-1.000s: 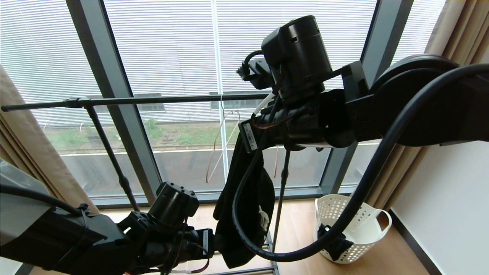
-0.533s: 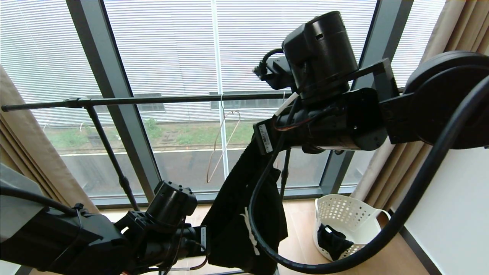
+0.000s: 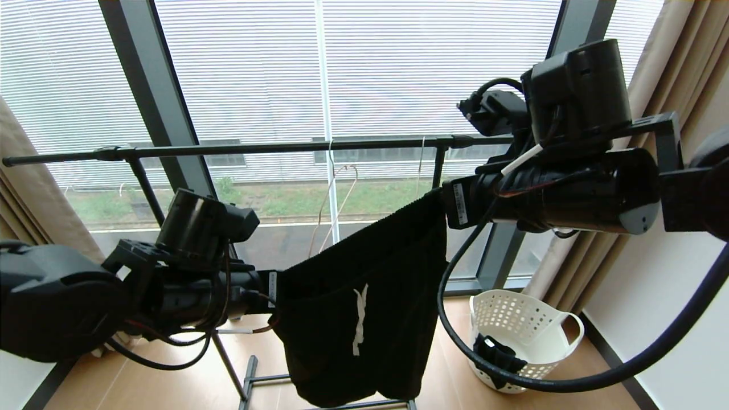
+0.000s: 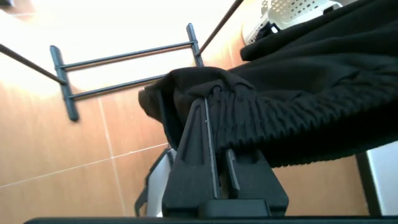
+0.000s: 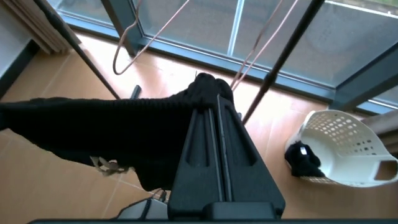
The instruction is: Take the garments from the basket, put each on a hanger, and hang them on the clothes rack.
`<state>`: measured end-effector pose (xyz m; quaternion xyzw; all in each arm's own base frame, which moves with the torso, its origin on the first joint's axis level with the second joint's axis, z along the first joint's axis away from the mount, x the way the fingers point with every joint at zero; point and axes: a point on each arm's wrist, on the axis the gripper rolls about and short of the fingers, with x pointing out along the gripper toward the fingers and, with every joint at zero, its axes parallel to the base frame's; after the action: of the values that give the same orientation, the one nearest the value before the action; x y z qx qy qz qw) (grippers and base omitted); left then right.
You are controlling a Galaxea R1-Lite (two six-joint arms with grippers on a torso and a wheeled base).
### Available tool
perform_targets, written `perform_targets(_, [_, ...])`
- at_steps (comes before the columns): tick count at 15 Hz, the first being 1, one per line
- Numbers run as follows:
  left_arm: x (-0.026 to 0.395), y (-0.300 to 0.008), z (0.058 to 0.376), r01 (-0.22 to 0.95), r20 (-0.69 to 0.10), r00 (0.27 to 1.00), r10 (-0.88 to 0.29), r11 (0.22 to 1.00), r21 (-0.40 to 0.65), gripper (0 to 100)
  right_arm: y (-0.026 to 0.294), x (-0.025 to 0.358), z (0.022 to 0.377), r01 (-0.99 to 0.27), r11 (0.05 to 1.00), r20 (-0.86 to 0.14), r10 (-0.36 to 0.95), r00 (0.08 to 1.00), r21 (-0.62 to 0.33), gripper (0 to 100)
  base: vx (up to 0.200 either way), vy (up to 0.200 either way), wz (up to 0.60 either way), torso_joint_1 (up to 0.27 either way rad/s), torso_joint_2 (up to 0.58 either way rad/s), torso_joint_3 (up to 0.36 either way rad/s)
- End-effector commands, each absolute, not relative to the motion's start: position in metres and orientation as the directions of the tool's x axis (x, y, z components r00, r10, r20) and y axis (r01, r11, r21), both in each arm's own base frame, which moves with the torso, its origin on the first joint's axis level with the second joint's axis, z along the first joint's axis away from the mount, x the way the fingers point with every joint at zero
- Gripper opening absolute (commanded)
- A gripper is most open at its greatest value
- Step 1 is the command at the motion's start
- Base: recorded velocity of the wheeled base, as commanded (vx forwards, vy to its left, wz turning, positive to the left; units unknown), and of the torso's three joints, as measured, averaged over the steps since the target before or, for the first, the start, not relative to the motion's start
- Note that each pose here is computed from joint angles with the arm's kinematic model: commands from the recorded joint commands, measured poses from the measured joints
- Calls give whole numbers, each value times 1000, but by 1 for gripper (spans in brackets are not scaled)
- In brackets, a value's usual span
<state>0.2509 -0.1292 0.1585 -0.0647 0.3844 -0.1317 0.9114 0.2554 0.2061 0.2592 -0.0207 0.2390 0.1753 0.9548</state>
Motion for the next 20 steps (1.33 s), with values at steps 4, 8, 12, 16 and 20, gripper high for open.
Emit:
perform_targets(4, [263, -133, 224, 263, -653, 697, -296, 953, -151, 0, 198, 272, 224, -356, 932, -475, 343, 810, 66, 0, 0, 0, 0, 0, 0, 0])
perform_targets(8, [270, -139, 227, 263, -647, 707, -285, 955, -134, 0, 195, 284, 220, -331, 942, -484, 317, 816, 59, 0, 0, 0, 0, 0, 0, 0])
perform_targets(12, [293, -150, 232, 262, -621, 727, -293, 954, -143, 0, 175, 257, 222, -398, 915, -513, 309, 801, -71, 0, 0, 0, 0, 0, 0, 0])
perform_targets(16, [315, -178, 251, 305, -598, 730, -331, 941, -150, 0, 162, 222, 206, -585, 787, -576, 390, 719, -198, 0, 0, 0, 0, 0, 0, 0])
perform_targets(20, [328, -202, 268, 319, -598, 730, -331, 939, -131, 0, 180, 195, 200, -714, 681, -600, 506, 620, -164, 0, 0, 0, 0, 0, 0, 0])
